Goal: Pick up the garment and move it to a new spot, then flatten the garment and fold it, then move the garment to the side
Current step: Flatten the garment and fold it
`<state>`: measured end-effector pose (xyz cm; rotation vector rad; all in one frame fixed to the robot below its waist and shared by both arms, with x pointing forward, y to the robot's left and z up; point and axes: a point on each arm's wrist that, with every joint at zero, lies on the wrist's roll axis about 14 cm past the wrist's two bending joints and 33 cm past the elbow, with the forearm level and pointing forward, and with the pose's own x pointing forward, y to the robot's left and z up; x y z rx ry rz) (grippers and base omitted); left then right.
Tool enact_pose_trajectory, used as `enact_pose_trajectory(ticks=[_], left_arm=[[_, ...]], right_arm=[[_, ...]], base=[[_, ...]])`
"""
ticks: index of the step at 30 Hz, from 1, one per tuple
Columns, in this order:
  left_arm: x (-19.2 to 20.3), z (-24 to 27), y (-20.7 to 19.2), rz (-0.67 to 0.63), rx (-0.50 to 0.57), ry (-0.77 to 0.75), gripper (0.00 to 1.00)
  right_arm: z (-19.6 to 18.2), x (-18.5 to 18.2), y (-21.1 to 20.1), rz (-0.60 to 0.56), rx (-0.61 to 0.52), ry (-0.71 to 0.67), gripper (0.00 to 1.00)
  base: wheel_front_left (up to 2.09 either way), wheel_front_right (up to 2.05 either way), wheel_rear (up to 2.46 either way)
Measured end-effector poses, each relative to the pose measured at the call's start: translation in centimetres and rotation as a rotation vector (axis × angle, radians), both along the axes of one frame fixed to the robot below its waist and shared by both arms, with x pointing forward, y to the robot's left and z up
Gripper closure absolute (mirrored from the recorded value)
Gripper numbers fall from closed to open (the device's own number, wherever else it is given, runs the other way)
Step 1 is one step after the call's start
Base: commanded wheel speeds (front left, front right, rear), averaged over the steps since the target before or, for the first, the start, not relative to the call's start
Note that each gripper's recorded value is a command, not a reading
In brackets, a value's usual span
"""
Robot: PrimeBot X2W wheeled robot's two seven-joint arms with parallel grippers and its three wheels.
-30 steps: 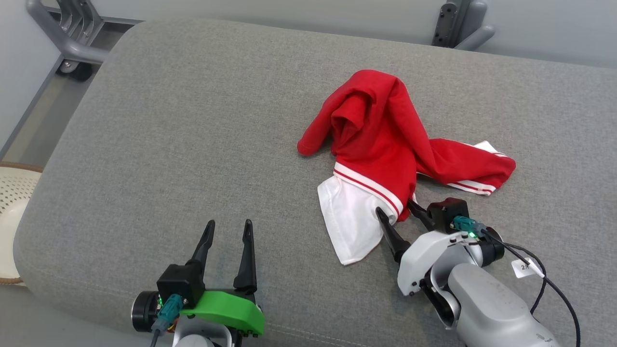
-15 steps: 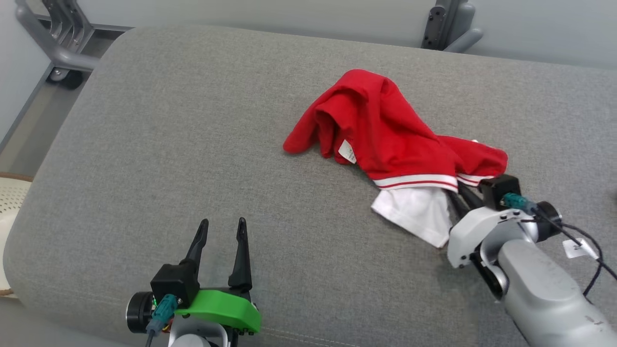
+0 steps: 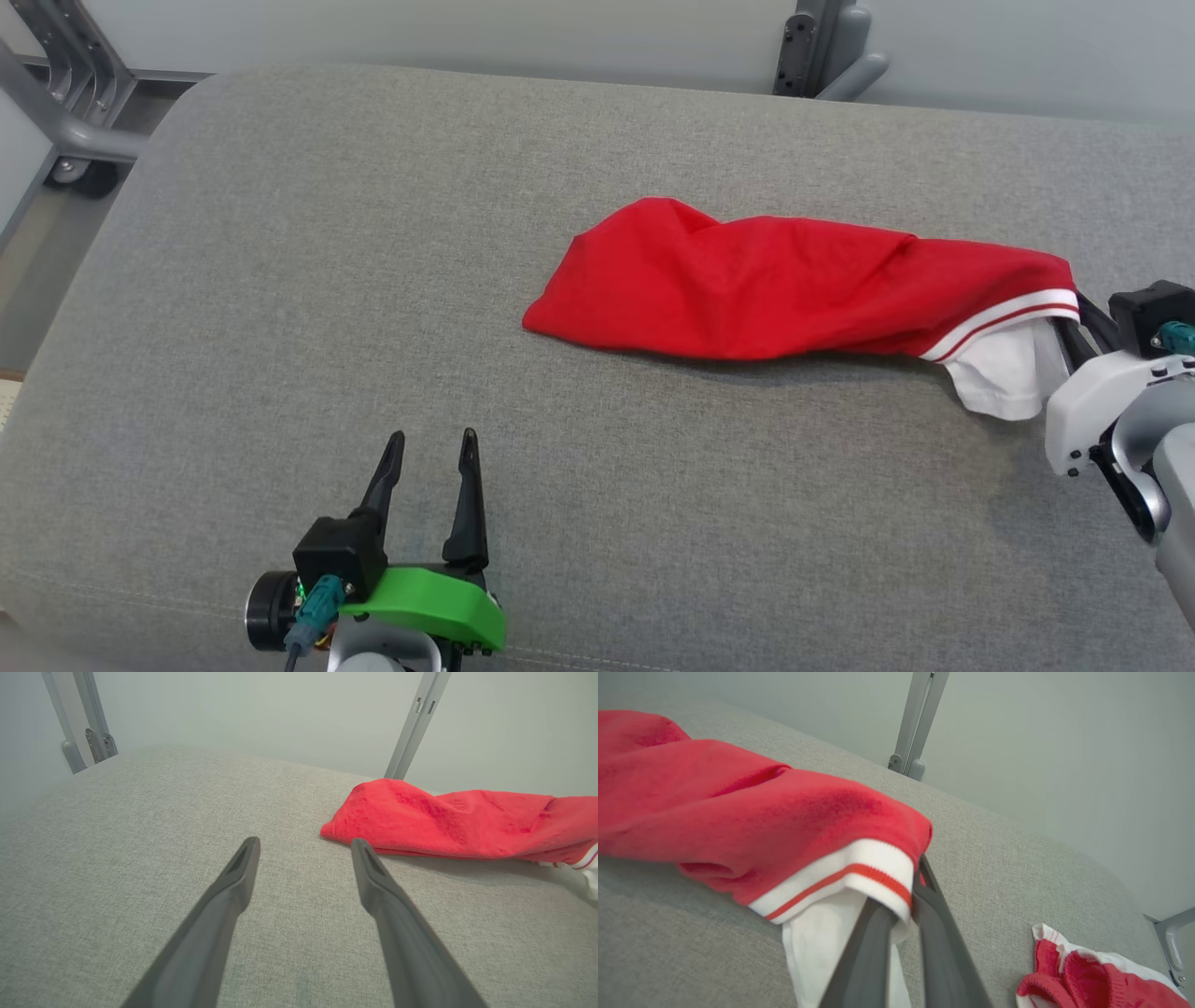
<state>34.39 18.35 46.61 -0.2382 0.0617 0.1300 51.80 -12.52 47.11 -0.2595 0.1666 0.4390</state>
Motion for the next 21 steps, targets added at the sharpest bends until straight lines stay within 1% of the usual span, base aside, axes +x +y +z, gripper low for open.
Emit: enact_pose_trajectory(ticks=[3,6,7,8,9,10,13,15,18,21], left_arm=[[0.0,-0.1,0.0,-0.001,0.0,0.003,0.0],[0.0,-0.2,-0.1,-0.005,0.0,0.006,0.0],[0.0,-0.2,-0.1,-0.004,0.001,0.007,0.0],[0.0,-0.2,0.0,-0.003,0.001,0.008,0.0],[0.0,-0.2,0.0,-0.001,0.002,0.007,0.0],[0.0,-0.2,0.1,0.002,0.003,0.006,0.0],[0.0,-0.1,0.4,0.01,0.005,0.004,0.0],[-0.1,0.0,0.5,0.014,0.005,0.003,0.0],[-0.4,0.1,0.6,0.019,0.005,-0.001,0.0],[-0.7,0.2,0.7,0.021,0.007,-0.006,0.0]], right_arm=[[-1.5,-0.5,-1.2,-0.026,-0.028,0.067,1.0],[-2.5,-0.6,-2.4,-0.06,-0.036,0.103,1.0],[-2.7,-0.5,-2.8,-0.067,-0.045,0.104,0.96],[-2.7,-0.3,-3.1,-0.073,-0.049,0.097,0.61],[-2.7,-0.3,-3.3,-0.077,-0.052,0.094,0.17],[-2.8,-0.2,-3.2,-0.075,-0.053,0.091,0.0],[-2.2,-0.2,-2.0,-0.037,-0.046,0.059,0.0],[-1.3,0.0,-2.0,-0.025,-0.047,0.024,0.0],[1.1,0.3,-2.3,-0.016,-0.044,-0.057,0.0],[3.6,0.1,-0.8,0.028,-0.023,-0.145,0.0]], base=[[0.0,0.0,0.0],[0.0,0.0,0.0],[0.0,0.0,0.0],[0.0,0.0,0.0],[0.0,0.0,0.0],[0.0,0.0,0.0],[0.0,0.0,0.0],[0.0,0.0,0.0],[0.0,0.0,0.0],[0.0,0.0,0.0]])
